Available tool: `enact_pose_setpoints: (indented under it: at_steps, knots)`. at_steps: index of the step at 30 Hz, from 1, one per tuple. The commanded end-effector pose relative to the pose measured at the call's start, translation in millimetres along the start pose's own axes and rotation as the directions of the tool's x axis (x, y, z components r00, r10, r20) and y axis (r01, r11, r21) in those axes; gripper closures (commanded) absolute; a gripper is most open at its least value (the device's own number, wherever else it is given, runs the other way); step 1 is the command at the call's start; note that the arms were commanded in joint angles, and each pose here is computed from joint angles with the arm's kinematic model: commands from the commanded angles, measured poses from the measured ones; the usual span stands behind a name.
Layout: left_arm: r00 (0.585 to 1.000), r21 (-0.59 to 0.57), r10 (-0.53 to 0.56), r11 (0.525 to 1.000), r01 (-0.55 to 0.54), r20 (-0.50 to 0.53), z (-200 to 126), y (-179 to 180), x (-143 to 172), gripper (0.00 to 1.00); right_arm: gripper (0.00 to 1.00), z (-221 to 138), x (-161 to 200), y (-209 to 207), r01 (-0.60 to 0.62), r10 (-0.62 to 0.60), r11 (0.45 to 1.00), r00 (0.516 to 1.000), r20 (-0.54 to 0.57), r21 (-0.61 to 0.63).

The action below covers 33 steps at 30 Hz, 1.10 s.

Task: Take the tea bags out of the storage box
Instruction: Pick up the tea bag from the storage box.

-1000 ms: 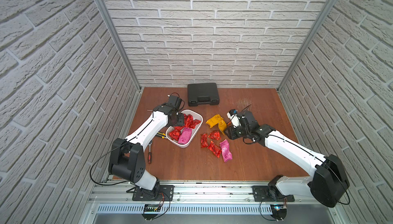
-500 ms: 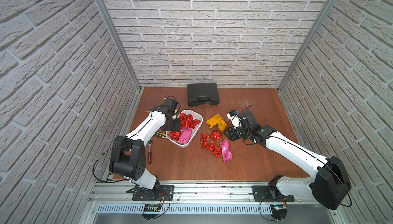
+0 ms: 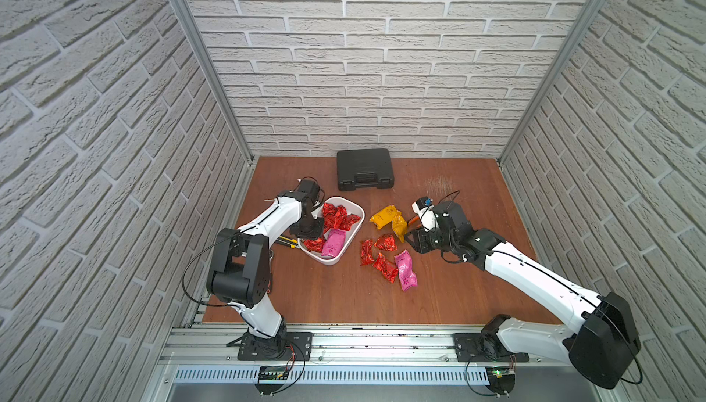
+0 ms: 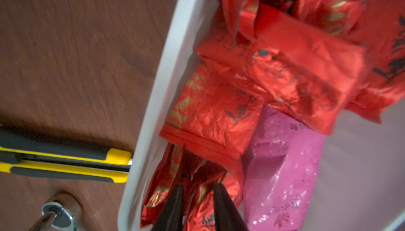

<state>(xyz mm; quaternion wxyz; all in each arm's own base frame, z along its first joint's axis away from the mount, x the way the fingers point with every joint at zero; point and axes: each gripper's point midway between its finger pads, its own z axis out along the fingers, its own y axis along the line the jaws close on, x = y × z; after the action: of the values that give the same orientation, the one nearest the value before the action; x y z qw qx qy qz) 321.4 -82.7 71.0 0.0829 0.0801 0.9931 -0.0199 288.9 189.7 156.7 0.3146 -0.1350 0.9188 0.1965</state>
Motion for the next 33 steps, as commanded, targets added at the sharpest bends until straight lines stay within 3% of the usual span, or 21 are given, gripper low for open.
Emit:
enact_pose_setpoints:
  at_steps: [1,5,11,14,17,20,23,28,31,33]
  knots:
    - [0.999,0.016,0.004,1.000,-0.004,0.050,-23,-1,-3,0.83,0.54,-4,-3,1,0.003,-0.003,1.000,1.000,0.030,0.002]
    - [0.997,0.023,0.001,1.000,-0.002,0.080,-35,-2,-2,0.93,0.54,-7,-6,2,0.008,-0.008,1.000,0.999,0.038,-0.002]
    - [0.989,-0.042,0.018,0.999,-0.012,0.149,-64,6,-5,0.99,0.54,-11,-10,4,0.025,-0.025,1.000,0.999,0.047,-0.002]
    - [0.976,-0.055,0.032,0.998,-0.021,0.214,-87,4,-12,1.00,0.54,-13,-16,12,0.048,-0.046,0.998,0.997,0.062,-0.040]
    - [0.938,0.002,0.106,0.994,-0.113,0.329,-115,-22,-26,1.00,0.53,-16,-29,29,0.097,-0.085,0.988,0.991,0.108,-0.120]
    - [0.862,0.030,0.221,0.964,-0.263,0.455,-141,-54,-35,1.00,0.52,-20,-44,46,0.157,-0.127,0.969,0.978,0.164,-0.189]
    - [0.750,0.043,0.362,0.887,-0.460,0.554,-159,-92,-35,1.00,0.51,-23,-56,63,0.222,-0.175,0.941,0.966,0.192,-0.257]
    - [0.455,0.000,0.554,0.635,-0.773,0.697,-175,-159,-11,1.00,0.46,-29,-64,98,0.305,-0.241,0.863,0.949,0.203,-0.403]
    - [0.343,0.011,0.552,0.517,-0.856,0.760,-181,-187,2,1.00,0.44,-31,-59,115,0.328,-0.267,0.813,0.944,0.192,-0.481]
    - [0.308,0.027,0.551,0.458,-0.889,0.775,-181,-198,10,1.00,0.43,-32,-55,121,0.337,-0.279,0.791,0.942,0.189,-0.510]
